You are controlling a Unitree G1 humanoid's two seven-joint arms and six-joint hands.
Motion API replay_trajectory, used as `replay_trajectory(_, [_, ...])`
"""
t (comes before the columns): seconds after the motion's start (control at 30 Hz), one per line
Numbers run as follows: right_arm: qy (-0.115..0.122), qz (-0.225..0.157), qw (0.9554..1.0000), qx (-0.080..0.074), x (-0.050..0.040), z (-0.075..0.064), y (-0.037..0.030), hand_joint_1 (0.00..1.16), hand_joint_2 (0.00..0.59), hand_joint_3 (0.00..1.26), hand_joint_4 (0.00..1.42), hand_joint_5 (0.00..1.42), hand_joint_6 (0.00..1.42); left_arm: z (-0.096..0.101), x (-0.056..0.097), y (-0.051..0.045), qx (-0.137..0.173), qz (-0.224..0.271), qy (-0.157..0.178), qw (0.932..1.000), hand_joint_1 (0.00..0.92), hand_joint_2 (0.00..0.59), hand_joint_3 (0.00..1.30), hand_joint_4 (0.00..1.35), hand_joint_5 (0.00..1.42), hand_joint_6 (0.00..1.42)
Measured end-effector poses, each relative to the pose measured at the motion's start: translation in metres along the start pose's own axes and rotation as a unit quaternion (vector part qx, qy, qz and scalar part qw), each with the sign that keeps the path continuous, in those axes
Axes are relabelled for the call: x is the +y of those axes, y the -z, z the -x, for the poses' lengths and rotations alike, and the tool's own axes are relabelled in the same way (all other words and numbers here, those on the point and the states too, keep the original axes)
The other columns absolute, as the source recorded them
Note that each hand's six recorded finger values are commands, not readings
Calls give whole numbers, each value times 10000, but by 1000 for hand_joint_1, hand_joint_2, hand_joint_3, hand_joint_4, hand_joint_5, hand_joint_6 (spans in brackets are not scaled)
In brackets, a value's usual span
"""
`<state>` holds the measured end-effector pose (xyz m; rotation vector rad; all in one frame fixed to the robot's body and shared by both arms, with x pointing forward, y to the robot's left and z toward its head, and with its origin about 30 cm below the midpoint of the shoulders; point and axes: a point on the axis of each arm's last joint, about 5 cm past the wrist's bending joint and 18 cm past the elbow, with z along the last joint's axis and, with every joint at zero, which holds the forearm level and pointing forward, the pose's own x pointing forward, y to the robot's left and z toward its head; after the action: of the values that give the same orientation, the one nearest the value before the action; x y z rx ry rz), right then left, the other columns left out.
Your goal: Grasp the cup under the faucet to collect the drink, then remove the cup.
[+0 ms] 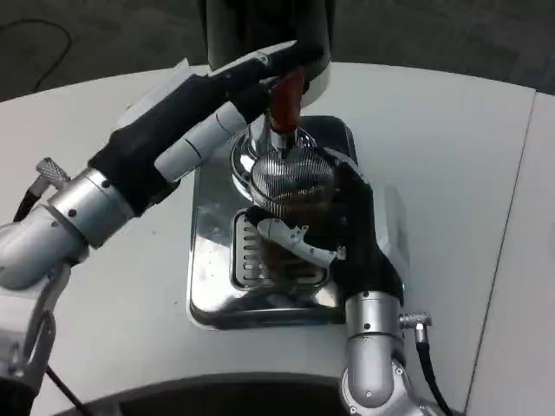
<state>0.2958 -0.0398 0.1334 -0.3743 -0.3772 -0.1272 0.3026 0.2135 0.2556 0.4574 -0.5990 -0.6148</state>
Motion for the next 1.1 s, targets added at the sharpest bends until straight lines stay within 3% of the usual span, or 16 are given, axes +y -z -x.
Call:
replay_trajectory(0.1, [9, -40, 10000, 4, 0, 1, -1, 884, 183, 593, 734, 866, 847, 37, 21, 9, 36, 343, -84, 9994, 0, 95, 150, 1, 97, 45])
replay_trajectory(0.2, [34, -54, 10000, -17, 6, 3, -9, 884, 165, 646, 765, 914, 900, 128, 0, 93, 291, 844, -179, 9958, 0, 95, 147, 0, 81, 33])
replay_trajectory(0.43, [-68, -31, 9999, -133, 37, 47, -30, 897, 136, 730, 792, 993, 995, 164, -26, 132, 229, 1542, -249, 9875, 0, 102, 168, 0, 67, 18])
replay_trajectory(0.8, [-88, -74, 9998, -187, 48, 169, -46, 900, 118, 766, 806, 1024, 1041, 285, -63, 148, 348, 1556, -201, 9870, 0, 107, 163, 0, 67, 12])
replay_trajectory(1.1, [-64, -178, 9997, -136, 42, 283, -63, 907, 103, 779, 817, 1036, 1050, 423, -99, -9, -21, 1163, -294, 9928, 0, 107, 163, 0, 67, 11])
